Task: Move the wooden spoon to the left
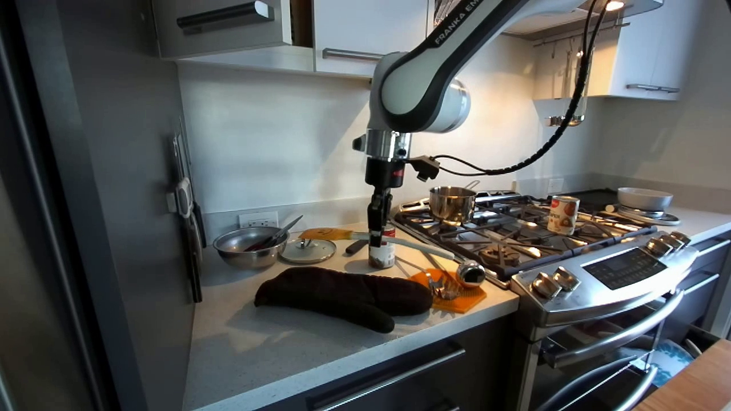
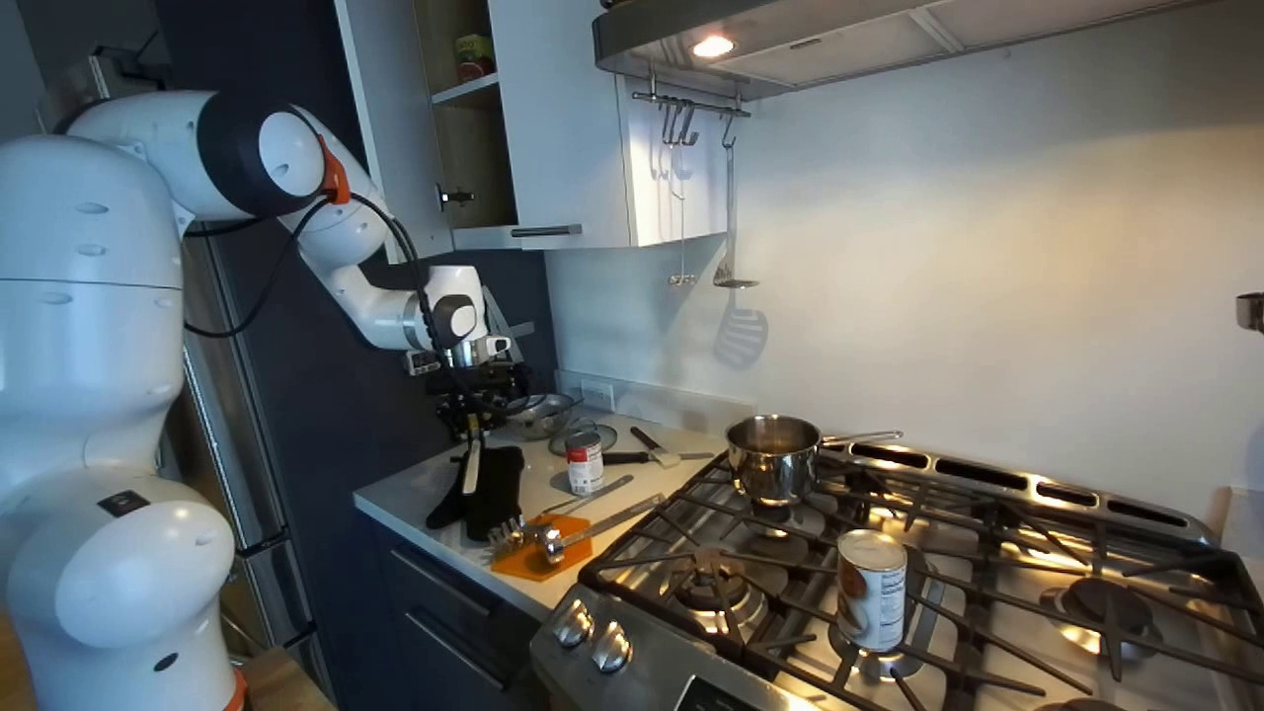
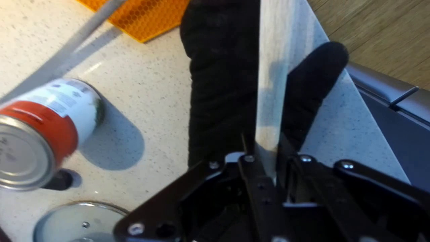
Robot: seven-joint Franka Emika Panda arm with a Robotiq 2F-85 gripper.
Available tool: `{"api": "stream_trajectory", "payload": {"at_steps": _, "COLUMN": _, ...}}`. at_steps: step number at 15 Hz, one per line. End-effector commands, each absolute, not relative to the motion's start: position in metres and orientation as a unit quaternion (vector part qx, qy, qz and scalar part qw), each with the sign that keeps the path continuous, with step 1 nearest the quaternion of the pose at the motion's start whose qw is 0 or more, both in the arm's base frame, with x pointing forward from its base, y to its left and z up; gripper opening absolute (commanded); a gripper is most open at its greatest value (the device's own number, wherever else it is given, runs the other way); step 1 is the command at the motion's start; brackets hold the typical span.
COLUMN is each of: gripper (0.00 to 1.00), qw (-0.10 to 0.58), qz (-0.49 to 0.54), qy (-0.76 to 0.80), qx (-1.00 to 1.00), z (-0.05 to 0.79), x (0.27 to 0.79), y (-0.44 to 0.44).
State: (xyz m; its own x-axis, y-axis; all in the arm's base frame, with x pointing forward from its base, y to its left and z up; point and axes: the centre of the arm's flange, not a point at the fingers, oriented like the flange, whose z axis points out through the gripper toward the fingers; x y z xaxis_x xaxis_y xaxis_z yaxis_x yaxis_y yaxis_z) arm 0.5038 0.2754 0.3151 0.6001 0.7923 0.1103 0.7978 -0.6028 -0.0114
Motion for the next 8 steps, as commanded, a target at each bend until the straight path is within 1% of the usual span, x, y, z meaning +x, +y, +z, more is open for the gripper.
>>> {"api": "stream_trajectory", "payload": {"at_steps": 1, "gripper": 0.04, "qw": 0.075, "qz": -0.039, "qy": -0.467, "qx": -0.88, "z": 0.314, "x": 0.494, "y": 0.337}}
{"api": "stream_trajectory", "payload": {"at_steps": 5, "gripper": 0.04, "qw": 0.133, "qz": -0.026, "qy": -0.455, "qx": -0.88, "z": 0.299, "x": 0.478, "y": 0.39}}
{"api": "stream_trajectory", "payload": {"at_steps": 8, "gripper": 0.04, "qw": 0.14, "qz": -0.011, "qy": -0.445, "qx": -0.885, "z": 0.274, "x": 0.488, "y": 0.411}}
